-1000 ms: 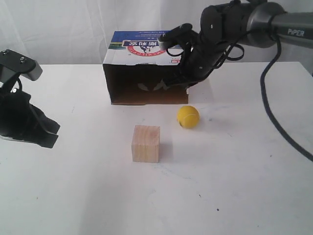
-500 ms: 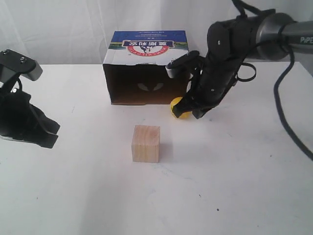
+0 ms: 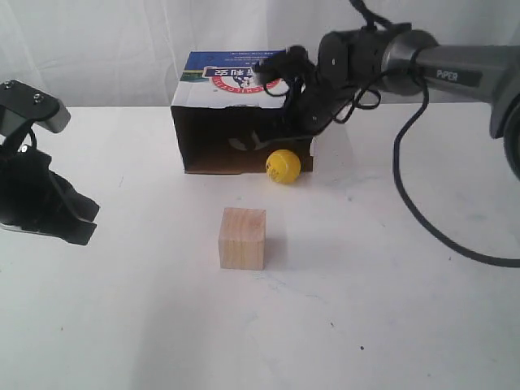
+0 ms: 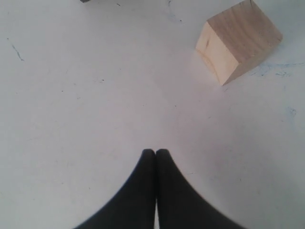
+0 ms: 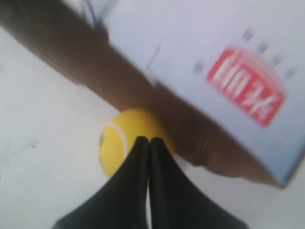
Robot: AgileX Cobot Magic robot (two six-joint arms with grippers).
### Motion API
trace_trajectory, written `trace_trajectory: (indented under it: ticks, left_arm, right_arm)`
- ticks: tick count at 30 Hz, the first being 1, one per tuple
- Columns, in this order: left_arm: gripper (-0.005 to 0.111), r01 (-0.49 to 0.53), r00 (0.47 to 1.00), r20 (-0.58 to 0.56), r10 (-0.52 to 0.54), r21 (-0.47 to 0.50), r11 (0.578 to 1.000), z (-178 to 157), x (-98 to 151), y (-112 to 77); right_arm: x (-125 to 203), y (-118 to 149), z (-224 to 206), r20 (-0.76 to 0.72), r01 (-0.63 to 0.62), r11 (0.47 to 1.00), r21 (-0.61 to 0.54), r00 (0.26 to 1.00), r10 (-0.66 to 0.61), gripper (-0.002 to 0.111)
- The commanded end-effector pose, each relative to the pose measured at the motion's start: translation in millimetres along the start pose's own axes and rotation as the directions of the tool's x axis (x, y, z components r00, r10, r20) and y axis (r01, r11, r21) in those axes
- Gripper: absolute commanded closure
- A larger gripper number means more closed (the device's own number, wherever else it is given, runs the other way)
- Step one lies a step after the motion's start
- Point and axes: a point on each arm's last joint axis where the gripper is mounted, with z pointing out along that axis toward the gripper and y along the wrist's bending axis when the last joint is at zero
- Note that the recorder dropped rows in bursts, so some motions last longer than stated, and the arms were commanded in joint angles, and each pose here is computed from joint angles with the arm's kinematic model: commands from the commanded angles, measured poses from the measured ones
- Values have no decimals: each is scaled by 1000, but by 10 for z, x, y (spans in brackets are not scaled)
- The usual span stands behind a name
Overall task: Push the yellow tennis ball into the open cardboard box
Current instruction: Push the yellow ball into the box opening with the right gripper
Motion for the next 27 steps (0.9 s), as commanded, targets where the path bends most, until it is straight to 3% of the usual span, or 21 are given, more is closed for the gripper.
trace_trajectory:
  ticks: [1,6,13,17,22,27]
  left_arm:
    - [107,-13,1000,-8,13,16,1000,-8,-10,-20]
    - [107,-13,1000,-8,13,16,1000,-8,-10,-20]
    - [107,-13,1000,-11,13,19,1000,-8,-7,-22]
    - [107,-13,1000,-11,13,19,1000,-8,-7,-22]
    - [107,-13,1000,-9,13,17,1000,-8,-9,-20]
    - [107,-13,1000,-4,13,13,1000,-8,-14,-17]
  right_arm:
    - [-275,-115,-553,128,-11,999,30,992,7,108]
    - [-242,-74,-781,51,-2,1000,-7,999,3,108]
    - [68,102,-612,-119,-16,984,-176,993,-6,108]
    - [258,174,-445,-206,-27,978,-209,978,-17,108]
    - [373,201,-303,-249,-38,973,-228,968,-20,108]
    - [402,290,-220,-248,-50,947,-317,968,-33,108]
